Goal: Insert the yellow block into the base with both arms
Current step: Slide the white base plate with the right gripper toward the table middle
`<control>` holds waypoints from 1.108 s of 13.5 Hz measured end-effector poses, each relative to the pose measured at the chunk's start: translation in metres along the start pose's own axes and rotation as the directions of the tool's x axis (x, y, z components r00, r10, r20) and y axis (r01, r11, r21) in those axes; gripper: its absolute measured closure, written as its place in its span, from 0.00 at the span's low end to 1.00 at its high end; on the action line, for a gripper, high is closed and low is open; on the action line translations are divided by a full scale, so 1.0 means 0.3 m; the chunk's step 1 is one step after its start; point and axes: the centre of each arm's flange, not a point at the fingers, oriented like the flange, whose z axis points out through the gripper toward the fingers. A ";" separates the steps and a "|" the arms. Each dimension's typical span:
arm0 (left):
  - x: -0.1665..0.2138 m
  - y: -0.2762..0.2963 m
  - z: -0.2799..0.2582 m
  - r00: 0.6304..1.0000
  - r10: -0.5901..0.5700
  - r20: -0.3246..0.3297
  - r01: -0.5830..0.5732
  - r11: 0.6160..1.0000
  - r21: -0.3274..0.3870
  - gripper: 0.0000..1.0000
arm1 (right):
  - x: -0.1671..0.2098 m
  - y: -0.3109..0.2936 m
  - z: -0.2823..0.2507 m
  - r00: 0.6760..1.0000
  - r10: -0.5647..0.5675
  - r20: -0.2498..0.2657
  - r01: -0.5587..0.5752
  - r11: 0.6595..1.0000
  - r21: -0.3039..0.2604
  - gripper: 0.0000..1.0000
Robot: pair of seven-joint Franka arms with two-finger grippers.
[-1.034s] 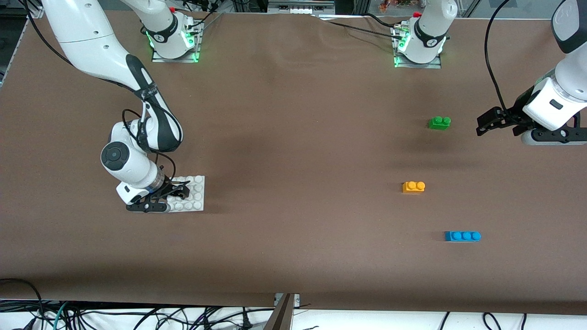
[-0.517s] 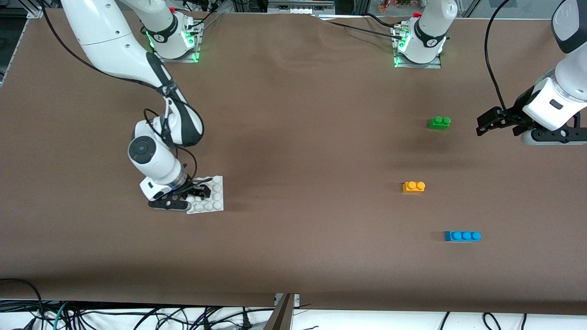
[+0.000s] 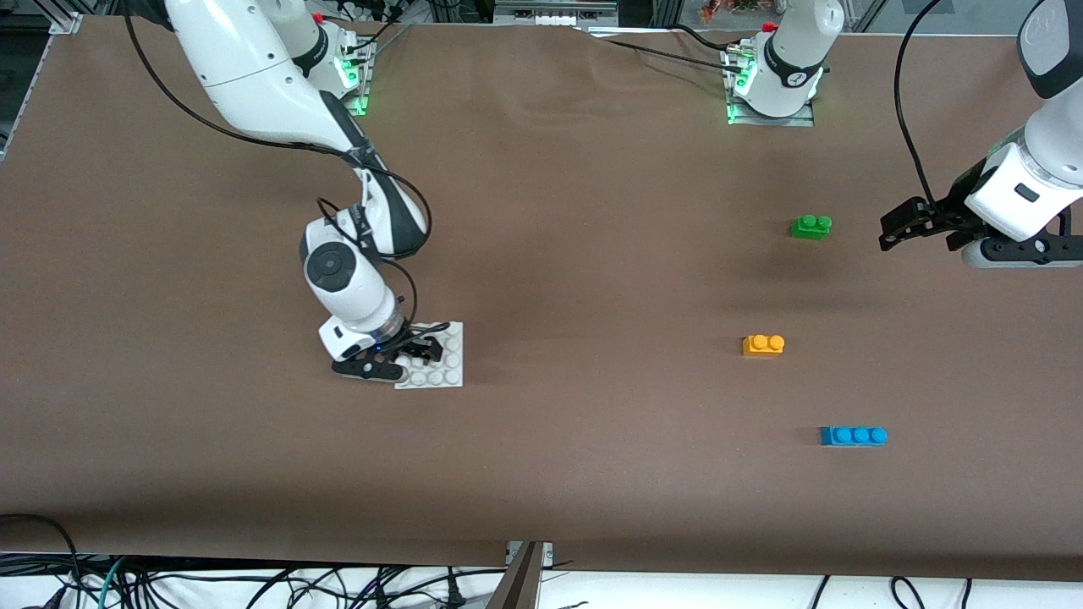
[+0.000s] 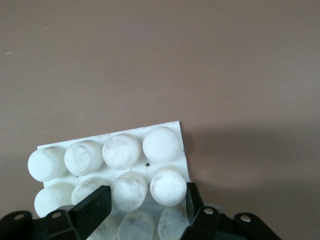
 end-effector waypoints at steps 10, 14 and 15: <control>0.019 -0.040 -0.071 0.999 -0.023 -0.045 0.023 1.000 -0.003 0.00 | -0.202 -0.427 0.018 0.995 0.101 -0.009 -0.100 0.993 0.068 0.31; 0.023 -0.068 -0.065 0.999 -0.038 -0.037 0.038 0.999 -0.003 0.00 | -0.286 -0.538 0.017 0.992 0.129 -0.003 -0.128 0.988 0.086 0.31; 0.025 -0.071 -0.059 0.999 -0.040 -0.032 0.040 0.999 -0.003 0.00 | -0.308 -0.561 0.015 0.991 0.137 -0.001 -0.136 0.987 0.088 0.31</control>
